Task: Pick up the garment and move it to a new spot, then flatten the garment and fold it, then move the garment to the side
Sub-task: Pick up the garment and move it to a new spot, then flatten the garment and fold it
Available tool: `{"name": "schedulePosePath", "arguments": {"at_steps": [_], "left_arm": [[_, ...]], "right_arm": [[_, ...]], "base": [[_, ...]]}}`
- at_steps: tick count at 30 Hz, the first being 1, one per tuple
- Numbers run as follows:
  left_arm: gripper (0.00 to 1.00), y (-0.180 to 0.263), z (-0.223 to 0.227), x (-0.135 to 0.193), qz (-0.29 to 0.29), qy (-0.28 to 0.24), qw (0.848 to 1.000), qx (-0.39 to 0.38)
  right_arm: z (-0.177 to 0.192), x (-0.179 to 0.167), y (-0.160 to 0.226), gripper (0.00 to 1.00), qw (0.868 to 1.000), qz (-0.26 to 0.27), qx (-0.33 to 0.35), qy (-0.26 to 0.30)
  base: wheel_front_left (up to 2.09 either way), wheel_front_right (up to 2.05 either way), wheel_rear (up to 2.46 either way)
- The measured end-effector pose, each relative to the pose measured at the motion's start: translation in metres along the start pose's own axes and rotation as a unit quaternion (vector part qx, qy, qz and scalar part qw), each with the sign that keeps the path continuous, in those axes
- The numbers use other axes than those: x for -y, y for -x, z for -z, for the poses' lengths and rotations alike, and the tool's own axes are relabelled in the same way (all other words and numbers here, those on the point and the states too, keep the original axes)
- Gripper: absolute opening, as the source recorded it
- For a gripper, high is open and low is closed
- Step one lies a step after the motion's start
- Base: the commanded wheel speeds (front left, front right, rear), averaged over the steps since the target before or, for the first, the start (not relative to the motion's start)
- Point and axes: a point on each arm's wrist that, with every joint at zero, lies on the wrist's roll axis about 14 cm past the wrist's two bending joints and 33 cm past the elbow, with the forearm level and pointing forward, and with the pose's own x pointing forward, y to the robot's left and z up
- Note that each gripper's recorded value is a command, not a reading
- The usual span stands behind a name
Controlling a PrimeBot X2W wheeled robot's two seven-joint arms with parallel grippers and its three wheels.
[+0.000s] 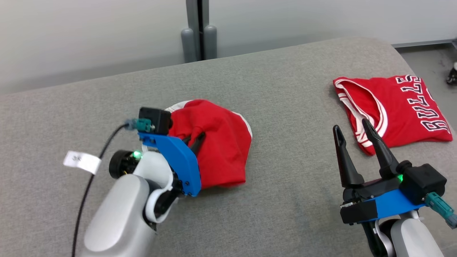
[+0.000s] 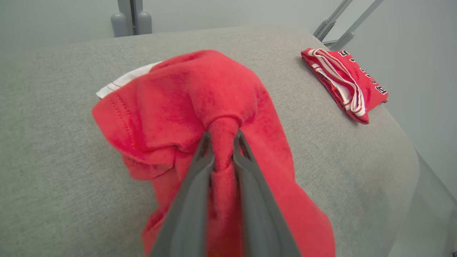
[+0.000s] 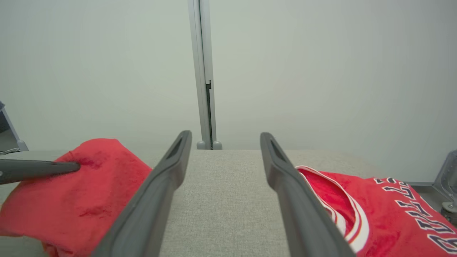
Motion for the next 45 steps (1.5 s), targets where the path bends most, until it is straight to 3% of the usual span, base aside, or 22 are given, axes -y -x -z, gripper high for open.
{"name": "schedulePosePath", "arguments": {"at_steps": [1, 3, 4, 9, 16, 20, 27, 31, 35, 45], "left_arm": [[0.0, -0.005, 0.006, 0.001, 0.0, 0.002, 1.0, 0.002], [0.8, -0.014, 0.016, 0.004, 0.002, -0.011, 1.0, 0.012], [1.0, -0.017, 0.022, 0.004, 0.002, -0.014, 1.0, 0.012], [1.0, -0.02, 0.031, 0.009, 0.004, -0.014, 0.999, 0.034], [1.0, 0.009, -0.009, 0.015, 0.013, 0.03, 0.987, 0.158], [1.0, 0.046, -0.029, -0.012, -0.024, 0.037, 0.969, 0.244], [1.0, 0.107, -0.027, -0.064, -0.131, 0.034, 0.937, 0.321], [1.0, 0.137, -0.018, -0.088, -0.185, 0.03, 0.92, 0.344], [1.0, 0.156, -0.006, -0.103, -0.224, 0.014, 0.912, 0.342], [1.0, 0.177, 0.031, -0.12, -0.275, 0.012, 0.91, 0.31]], "right_arm": [[-0.001, 0.002, 0.001, 1.0, 1.0, 0.003, 0.0, 0.001], [-0.001, 0.006, 0.003, 1.0, 1.0, 0.009, -0.001, 0.003], [-0.001, 0.008, 0.004, 1.0, 1.0, 0.011, -0.001, 0.004], [-0.008, 0.014, 0.005, 1.0, 1.0, 0.017, 0.005, 0.009], [-0.018, 0.009, 0.003, 1.0, 1.0, 0.007, 0.016, 0.012], [-0.018, 0.001, 0.002, 1.0, 1.0, -0.006, 0.014, 0.008], [-0.013, -0.013, 0.001, 1.0, 1.0, -0.024, 0.001, 0.0], [-0.007, -0.021, 0.003, 1.0, 0.999, -0.031, -0.013, -0.009], [0.005, -0.021, 0.01, 1.0, 0.999, -0.027, -0.036, -0.019], [0.02, -0.017, 0.026, 1.0, 0.997, -0.01, -0.061, -0.036]], "base": [[0.0, 0.0, 0.0], [0.0, 0.0, 0.0], [0.0, 0.0, 0.0], [0.0, 0.0, 0.0], [0.0, 0.0, 0.0], [0.0, 0.0, 0.0], [0.0, 0.0, 0.0], [0.0, 0.0, 0.0], [0.0, 0.0, 0.0], [0.0, 0.0, 0.0]]}}
